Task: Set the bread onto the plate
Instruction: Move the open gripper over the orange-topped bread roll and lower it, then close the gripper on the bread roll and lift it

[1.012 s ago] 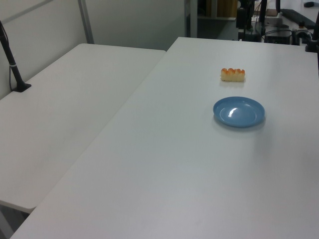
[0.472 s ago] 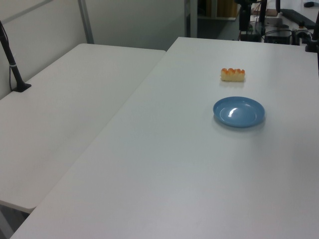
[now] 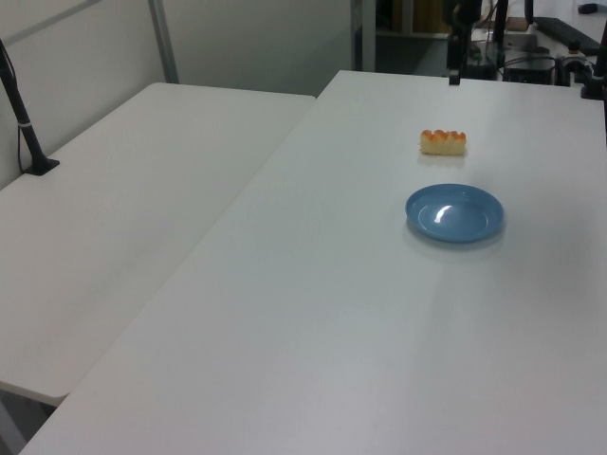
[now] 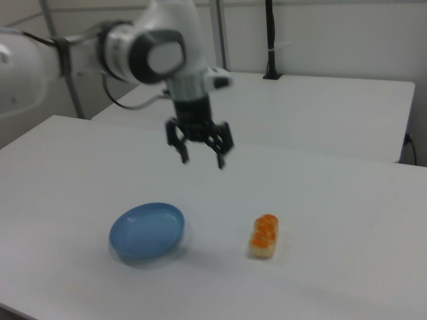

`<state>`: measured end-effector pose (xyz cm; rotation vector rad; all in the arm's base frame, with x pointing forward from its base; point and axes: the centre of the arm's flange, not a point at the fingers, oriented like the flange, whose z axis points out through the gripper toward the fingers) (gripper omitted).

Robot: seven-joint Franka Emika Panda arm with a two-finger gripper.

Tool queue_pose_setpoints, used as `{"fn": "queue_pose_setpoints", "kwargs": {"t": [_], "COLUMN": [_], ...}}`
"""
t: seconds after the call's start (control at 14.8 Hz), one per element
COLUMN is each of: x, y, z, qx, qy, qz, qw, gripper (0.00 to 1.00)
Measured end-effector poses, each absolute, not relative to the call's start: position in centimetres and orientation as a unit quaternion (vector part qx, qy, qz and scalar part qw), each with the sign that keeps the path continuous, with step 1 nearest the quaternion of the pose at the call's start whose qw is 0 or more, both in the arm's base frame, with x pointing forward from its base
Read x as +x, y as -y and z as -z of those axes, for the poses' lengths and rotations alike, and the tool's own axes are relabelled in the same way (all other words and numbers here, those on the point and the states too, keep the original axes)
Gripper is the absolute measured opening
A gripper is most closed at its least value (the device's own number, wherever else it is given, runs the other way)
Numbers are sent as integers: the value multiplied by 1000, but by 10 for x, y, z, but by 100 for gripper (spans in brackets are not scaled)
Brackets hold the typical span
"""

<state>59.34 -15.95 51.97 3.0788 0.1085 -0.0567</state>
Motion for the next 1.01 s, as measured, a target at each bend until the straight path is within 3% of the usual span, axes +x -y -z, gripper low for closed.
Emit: {"fn": "queue_pose_setpoints", "kwargs": {"t": [0.34, 0.81, 0.94, 1.01], "x": [614, 633, 636, 637], "y": [234, 258, 257, 257], "z": [-414, -334, -319, -315], "qx": [998, 996, 996, 995], "qy": [-45, -73, -75, -75], "qz": [39, 25, 26, 28], "qw": [36, 50, 51, 51], "gripper": [100, 99, 86, 74]}}
